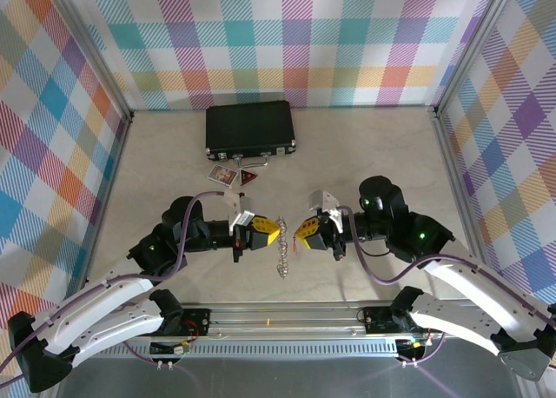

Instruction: Put the keys on the keyring

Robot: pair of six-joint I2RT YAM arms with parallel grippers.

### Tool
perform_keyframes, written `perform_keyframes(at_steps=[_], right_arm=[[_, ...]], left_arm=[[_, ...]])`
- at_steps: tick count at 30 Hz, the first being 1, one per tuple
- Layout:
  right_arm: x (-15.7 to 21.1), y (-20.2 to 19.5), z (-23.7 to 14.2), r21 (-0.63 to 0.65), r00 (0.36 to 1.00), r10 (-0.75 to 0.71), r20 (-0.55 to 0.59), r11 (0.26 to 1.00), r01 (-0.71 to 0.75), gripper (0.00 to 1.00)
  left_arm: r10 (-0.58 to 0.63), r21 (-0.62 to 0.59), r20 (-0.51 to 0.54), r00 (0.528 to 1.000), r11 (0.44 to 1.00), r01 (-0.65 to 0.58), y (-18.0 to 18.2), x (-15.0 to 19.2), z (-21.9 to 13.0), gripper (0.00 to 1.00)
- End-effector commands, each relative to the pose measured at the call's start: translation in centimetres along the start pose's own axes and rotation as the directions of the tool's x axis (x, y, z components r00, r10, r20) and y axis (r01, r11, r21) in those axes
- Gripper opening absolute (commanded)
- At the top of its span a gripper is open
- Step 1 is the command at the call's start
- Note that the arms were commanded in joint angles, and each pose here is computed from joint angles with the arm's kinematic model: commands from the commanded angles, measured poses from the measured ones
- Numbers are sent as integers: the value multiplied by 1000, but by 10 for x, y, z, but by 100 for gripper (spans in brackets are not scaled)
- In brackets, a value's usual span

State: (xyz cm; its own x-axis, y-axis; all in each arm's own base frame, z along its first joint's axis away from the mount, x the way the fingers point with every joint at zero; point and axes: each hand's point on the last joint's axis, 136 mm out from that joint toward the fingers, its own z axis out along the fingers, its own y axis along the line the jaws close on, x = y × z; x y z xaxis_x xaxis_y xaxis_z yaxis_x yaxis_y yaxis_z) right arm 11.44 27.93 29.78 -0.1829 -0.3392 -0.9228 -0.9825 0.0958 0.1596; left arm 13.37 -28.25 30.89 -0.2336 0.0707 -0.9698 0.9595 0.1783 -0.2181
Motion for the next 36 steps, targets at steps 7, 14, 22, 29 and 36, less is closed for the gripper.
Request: perform_keyframes(at_steps=[7, 14, 22, 29, 36], right_arm=[[-16, -6, -2, 49, 999, -44, 30, 998, 43, 0], [-16, -7, 4, 41, 999, -36, 32, 999, 35, 0], [-19, -7, 6, 45, 998, -49, 50, 998, 47, 0], [-20, -4, 6, 36, 997, -52, 54, 998, 50, 0], [-18, -4, 4, 46, 998, -52, 47, 998, 50, 0]], left_arm=[[20, 29, 73, 997, 999, -22, -6, -11, 3, 0], [22, 27, 77, 997, 999, -24, -6, -12, 3, 0], [19, 28, 70, 997, 999, -21, -5, -10, 5, 0], [22, 24, 69, 997, 999, -24, -5, -10, 5, 0], [31, 12, 73, 997, 999, -32, -5, -12, 3, 0]])
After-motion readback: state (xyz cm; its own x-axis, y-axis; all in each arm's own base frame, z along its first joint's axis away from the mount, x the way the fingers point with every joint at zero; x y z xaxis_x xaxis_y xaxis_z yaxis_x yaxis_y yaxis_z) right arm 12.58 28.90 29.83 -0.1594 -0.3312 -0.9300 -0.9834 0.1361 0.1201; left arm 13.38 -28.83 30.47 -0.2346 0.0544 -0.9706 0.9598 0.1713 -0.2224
